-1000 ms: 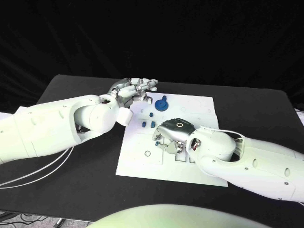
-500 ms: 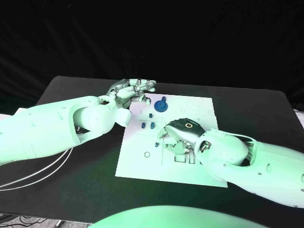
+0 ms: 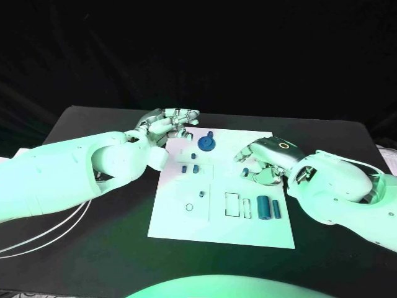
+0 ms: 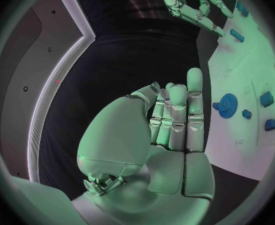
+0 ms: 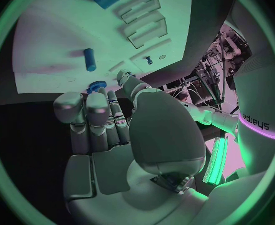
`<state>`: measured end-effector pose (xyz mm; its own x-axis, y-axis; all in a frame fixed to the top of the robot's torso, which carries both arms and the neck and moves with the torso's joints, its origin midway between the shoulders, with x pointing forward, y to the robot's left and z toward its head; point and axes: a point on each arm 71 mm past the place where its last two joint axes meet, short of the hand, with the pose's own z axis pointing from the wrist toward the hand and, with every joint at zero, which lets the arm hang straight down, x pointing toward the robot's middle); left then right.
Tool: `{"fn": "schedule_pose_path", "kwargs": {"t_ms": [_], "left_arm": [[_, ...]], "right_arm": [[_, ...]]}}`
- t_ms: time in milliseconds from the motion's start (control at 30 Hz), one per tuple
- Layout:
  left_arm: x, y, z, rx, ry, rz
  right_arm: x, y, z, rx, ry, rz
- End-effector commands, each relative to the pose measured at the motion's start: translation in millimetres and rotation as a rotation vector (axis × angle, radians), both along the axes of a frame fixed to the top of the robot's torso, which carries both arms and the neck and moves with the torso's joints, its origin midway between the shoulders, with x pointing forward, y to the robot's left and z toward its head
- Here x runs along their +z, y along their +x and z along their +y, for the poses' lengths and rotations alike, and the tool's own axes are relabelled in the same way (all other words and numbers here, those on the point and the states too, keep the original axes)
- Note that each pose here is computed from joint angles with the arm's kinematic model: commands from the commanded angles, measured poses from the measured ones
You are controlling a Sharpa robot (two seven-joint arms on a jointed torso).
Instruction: Assemble the parts on the task board
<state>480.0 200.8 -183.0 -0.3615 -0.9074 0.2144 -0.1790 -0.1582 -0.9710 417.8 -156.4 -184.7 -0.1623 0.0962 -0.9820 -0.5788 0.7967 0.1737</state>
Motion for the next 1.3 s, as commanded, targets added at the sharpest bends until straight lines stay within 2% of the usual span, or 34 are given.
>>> {"fn": "schedule_pose_path", "kwargs": {"t_ms": [33, 400, 767, 1300], "left_arm": [[1.4, -0.6, -1.6, -0.016, -0.009, -0.014], [1.3, -0.8, -2.0, -0.025, -0.012, -0.012], [1.5, -1.3, -1.1, -0.034, -0.009, -0.015], [1.3, -1.3, -2.7, -0.048, -0.009, -0.014]], "right_arm": [[-3.9, 3.1, -8, -0.037, -0.045, 0.050], [-8.3, 12.1, -12, -0.068, -0.078, 0.056], [-16.9, 13.3, -6, -0.049, -0.106, 0.102], [-20.6, 16.2, -3, -0.042, -0.106, 0.106]]}}
